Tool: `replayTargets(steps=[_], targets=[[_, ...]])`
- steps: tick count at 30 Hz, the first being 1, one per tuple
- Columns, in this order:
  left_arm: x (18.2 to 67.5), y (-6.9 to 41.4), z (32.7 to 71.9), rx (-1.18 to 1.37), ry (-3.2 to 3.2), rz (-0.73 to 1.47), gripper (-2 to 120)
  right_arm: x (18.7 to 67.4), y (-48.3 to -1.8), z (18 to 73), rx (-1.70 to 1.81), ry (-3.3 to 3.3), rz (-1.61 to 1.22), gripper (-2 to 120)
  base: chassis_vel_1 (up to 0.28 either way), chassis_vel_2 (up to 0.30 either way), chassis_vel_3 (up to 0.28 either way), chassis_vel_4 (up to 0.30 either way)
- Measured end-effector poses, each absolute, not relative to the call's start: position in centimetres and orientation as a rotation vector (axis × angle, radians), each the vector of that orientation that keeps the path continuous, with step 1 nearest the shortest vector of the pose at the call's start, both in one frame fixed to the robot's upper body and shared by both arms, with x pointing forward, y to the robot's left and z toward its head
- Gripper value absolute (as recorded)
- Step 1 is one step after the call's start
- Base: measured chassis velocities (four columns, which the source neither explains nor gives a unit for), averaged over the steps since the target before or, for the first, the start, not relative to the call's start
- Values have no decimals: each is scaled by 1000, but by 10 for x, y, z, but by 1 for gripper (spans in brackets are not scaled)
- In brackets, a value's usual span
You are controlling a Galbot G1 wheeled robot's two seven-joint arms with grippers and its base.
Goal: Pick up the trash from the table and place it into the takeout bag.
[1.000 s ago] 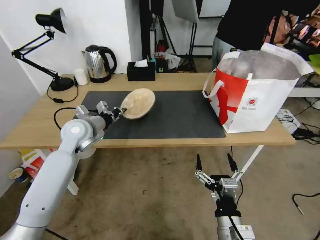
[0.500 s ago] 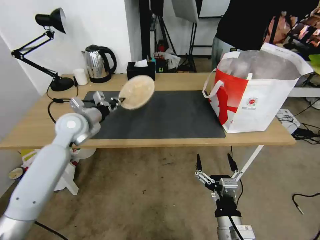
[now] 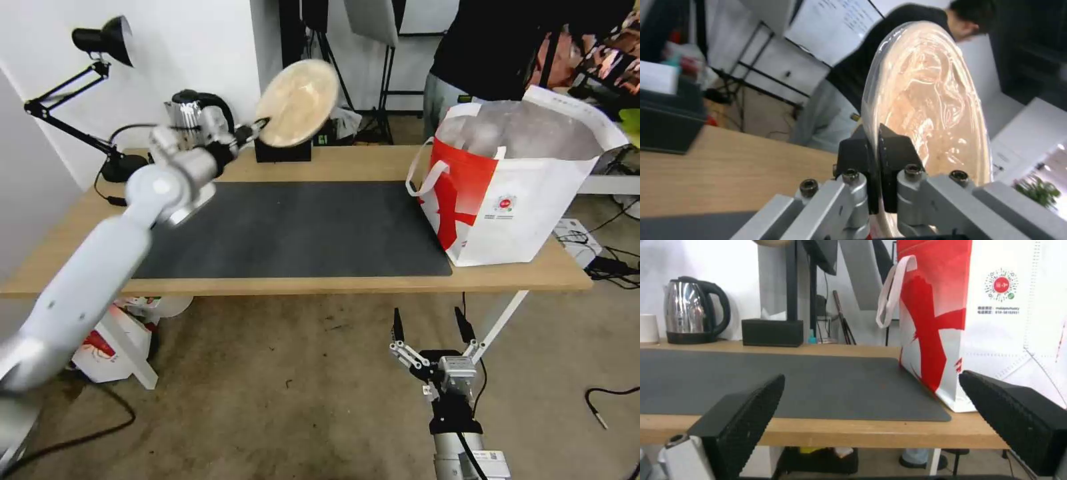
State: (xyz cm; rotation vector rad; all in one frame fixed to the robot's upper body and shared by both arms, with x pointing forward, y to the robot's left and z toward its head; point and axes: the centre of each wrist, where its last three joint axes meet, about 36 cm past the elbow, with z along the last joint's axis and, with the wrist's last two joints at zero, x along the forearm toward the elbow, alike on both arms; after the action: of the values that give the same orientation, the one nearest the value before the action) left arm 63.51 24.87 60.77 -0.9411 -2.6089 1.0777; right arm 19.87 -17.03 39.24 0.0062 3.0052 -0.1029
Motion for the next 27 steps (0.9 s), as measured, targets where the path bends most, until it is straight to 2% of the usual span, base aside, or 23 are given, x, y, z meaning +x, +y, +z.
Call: replayTargets(steps=[10,21,27], targets=[[689,193,646,-1095,-2624,987,0,199,-170,392,6,3005,-103,100,0,0,0,0],[711,122,655,-1252,-2591,845,0,199,-170,392,6,3005,-103,100,0,0,0,0],[709,81,658,-1339,-2546,850,0,199,-170,392,6,3005,-103,100,0,0,0,0]])
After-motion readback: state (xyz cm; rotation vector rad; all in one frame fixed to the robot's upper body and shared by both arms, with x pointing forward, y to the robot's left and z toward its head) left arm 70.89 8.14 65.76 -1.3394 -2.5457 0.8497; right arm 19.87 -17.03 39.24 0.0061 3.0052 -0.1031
